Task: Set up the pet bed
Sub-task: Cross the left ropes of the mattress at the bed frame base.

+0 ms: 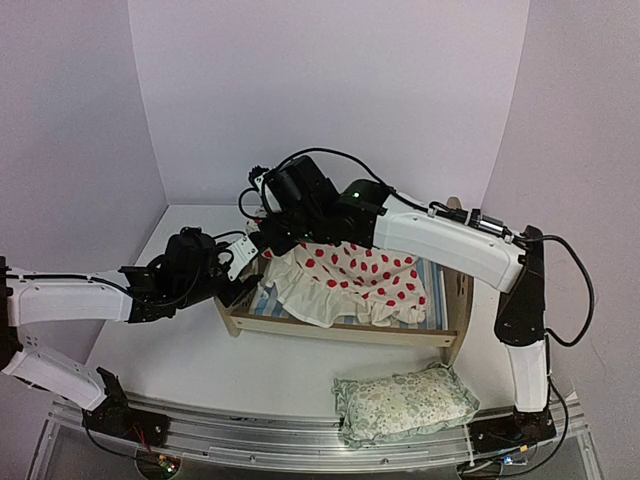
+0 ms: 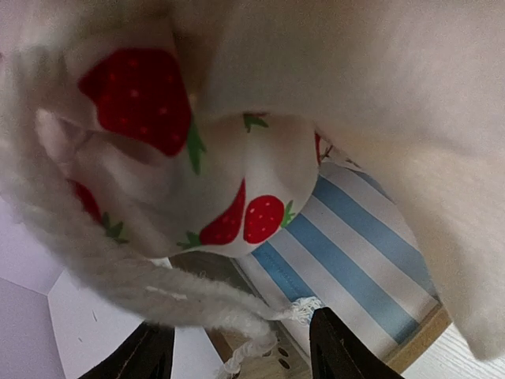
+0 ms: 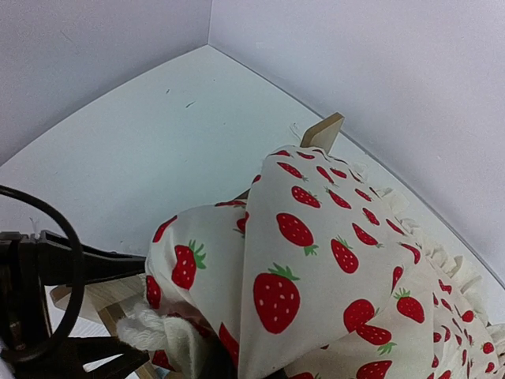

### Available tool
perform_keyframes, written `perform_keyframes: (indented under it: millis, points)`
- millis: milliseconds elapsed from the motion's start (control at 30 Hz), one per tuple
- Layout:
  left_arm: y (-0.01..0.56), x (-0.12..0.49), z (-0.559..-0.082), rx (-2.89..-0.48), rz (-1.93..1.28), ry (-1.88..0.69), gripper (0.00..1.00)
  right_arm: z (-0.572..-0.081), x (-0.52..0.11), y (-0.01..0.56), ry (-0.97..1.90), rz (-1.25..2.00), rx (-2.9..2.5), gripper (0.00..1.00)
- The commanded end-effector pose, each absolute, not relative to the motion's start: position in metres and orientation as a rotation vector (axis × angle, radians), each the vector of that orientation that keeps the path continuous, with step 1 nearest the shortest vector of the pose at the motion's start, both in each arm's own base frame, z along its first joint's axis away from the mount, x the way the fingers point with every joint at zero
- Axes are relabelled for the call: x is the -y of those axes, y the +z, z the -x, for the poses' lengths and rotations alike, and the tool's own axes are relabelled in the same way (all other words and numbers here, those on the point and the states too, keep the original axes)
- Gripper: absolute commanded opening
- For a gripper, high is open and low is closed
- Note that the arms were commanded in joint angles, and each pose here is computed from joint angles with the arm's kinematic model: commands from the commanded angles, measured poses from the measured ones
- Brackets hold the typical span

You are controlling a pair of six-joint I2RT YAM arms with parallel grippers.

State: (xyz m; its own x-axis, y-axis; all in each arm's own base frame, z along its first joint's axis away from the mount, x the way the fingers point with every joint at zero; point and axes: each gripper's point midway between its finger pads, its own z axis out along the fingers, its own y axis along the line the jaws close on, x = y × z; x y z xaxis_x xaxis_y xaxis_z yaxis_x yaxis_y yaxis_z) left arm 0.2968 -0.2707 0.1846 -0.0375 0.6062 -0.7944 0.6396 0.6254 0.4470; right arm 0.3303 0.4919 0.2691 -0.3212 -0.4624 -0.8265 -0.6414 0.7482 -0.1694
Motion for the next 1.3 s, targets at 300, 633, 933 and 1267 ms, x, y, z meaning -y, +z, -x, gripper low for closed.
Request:
perform_keyframes:
  millis: [300, 633, 933, 1267]
  points:
    - [0.23, 0.267, -0.317, -1.631, -0.848, 0.019, 0.02, -0.323, -0.481, 0.318, 0.282, 0.779, -1.892, 0.0]
    - [0.236, 0.247, -0.31, -1.738, -0.812, 0.05, 0.03, -0.324, -0.486, 0.305, 0.289, 0.789, -1.908, 0.0]
    - [0.247, 0.244, -0.307, -1.945, -0.677, 0.038, 0.1, -0.327, -0.486, 0.285, 0.252, 0.795, -1.935, 0.0]
    - [0.265, 0.246, -0.286, -2.176, -0.446, -0.073, 0.19, -0.331, -0.486, 0.278, 0.236, 0.796, -1.94, 0.0]
